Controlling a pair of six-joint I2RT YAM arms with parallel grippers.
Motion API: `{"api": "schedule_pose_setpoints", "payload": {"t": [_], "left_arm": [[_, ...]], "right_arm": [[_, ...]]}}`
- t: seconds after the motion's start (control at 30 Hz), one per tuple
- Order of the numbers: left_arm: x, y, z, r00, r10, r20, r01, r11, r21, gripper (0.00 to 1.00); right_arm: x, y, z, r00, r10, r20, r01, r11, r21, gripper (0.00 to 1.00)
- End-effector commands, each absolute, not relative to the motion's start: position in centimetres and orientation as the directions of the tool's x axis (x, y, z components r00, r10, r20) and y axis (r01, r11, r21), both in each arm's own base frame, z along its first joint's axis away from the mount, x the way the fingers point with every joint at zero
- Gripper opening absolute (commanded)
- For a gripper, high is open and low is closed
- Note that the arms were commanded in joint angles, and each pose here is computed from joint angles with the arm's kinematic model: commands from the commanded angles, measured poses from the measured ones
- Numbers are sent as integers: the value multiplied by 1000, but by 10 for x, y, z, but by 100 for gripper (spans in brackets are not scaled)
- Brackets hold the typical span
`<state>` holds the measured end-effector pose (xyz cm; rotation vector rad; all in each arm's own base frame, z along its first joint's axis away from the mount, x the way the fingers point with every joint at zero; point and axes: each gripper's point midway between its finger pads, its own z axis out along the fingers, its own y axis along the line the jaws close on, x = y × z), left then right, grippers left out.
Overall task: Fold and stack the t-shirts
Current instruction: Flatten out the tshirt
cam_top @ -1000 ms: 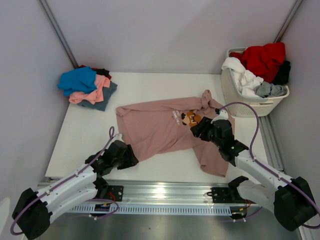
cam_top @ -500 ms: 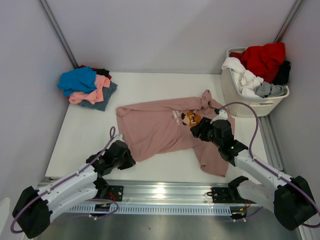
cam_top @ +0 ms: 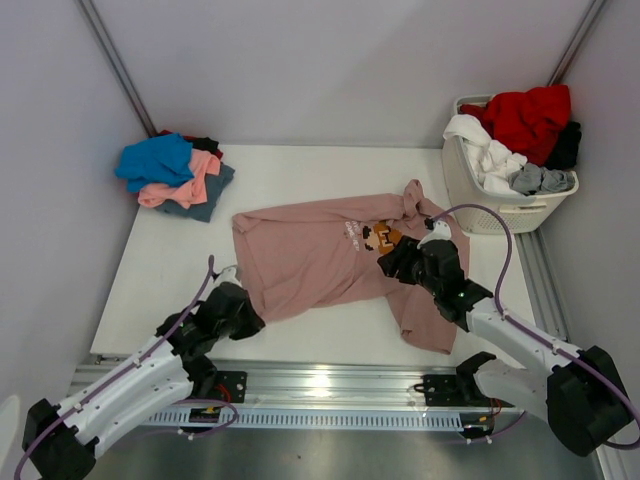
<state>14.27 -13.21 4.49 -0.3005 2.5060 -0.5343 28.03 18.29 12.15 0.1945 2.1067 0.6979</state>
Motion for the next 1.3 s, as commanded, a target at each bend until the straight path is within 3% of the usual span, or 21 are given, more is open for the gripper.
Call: {"api": "schedule_pose_setpoints", "payload": {"t": [0.0, 0.17, 0.73, 0.93, 1.13, 1.17, 1.27], "left_arm": [[144, -133, 58, -813, -336, -475, -111, 891, -441, 1], [121, -124, 55, -825, -418, -381, -234, 865, -443, 1], [85, -55, 73, -632, -681, -369, -608, 731, -309, 1], [89, -29, 104, -486, -766, -419, -678, 634, -372, 1], [97, -12, 131, -428, -757, -493, -659, 635, -404, 18], [97, -13, 132, -427, -761, -489, -659, 632, -408, 29], [98, -22, 132, -458, -753, -473, -641, 648, -411, 51]], "right_arm": [[286, 189, 132, -572, 395, -718, -134, 819, 558, 58], [286, 189, 134, -572, 385, -724, -138, 825, 548, 58], [291, 182, 124, -582, 370, -724, -88, 856, 509, 59], [296, 163, 121, -566, 366, -739, 7, 898, 440, 60], [305, 138, 122, -505, 364, -782, 106, 926, 363, 60], [309, 135, 126, -490, 368, -790, 124, 927, 355, 60], [318, 123, 130, -469, 362, -805, 200, 932, 303, 61]]}}
